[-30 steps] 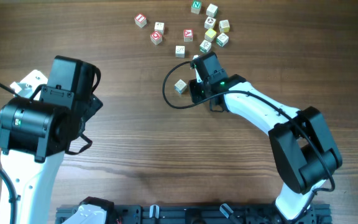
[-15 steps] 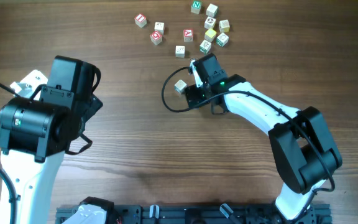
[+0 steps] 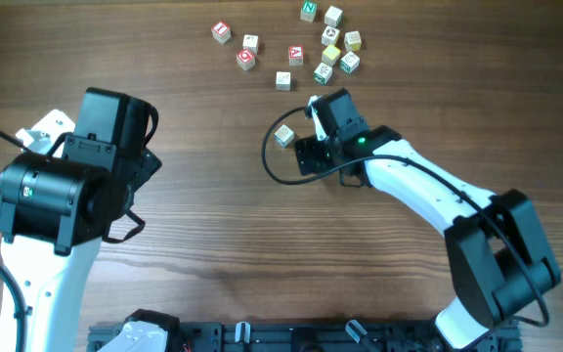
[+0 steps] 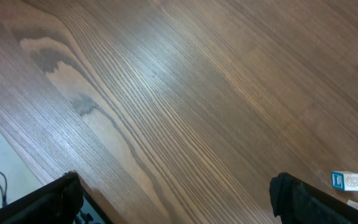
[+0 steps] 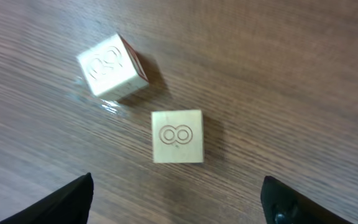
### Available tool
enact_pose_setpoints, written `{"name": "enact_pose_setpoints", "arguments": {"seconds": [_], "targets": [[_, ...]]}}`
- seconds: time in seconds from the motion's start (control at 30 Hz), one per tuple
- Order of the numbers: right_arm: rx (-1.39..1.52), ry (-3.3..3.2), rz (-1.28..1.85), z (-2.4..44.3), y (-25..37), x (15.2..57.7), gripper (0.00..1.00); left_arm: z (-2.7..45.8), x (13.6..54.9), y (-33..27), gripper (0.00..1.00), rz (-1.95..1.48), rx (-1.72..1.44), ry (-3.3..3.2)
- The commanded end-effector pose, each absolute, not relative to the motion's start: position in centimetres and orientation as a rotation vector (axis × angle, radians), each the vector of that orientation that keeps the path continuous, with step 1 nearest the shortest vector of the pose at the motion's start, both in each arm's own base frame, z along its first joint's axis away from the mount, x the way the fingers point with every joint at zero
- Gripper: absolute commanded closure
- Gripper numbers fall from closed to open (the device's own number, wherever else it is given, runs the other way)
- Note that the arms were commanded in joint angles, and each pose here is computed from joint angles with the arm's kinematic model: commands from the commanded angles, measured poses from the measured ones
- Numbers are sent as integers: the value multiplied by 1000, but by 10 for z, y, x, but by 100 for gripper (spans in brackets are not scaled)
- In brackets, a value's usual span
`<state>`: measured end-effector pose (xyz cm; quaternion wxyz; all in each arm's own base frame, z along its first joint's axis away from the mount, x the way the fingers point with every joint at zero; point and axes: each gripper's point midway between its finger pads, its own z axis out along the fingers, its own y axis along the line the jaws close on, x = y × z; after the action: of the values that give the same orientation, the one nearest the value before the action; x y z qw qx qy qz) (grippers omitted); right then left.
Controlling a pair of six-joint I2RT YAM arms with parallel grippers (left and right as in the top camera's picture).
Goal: Form a circle
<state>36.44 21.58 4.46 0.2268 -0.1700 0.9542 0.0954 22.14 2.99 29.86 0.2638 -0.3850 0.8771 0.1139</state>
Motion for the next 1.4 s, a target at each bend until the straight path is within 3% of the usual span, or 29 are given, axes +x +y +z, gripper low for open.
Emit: {"name": "enact_pose_setpoints", "arguments": {"seconds": [0.0,0.33,0.6,1.37], "targets": [[-477,2685,222,13,210,355,16,301,220,32,0,307,-1049,2359],[-542,2625,232,-8,221,372,37,301,220,32,0,307,-1049,2359],[-530,2626,203,-13,218,375,66,301,220,32,0,307,-1049,2359],[-641,2508,196,-3,228,391,69,301,220,32,0,307,-1049,2359]]}}
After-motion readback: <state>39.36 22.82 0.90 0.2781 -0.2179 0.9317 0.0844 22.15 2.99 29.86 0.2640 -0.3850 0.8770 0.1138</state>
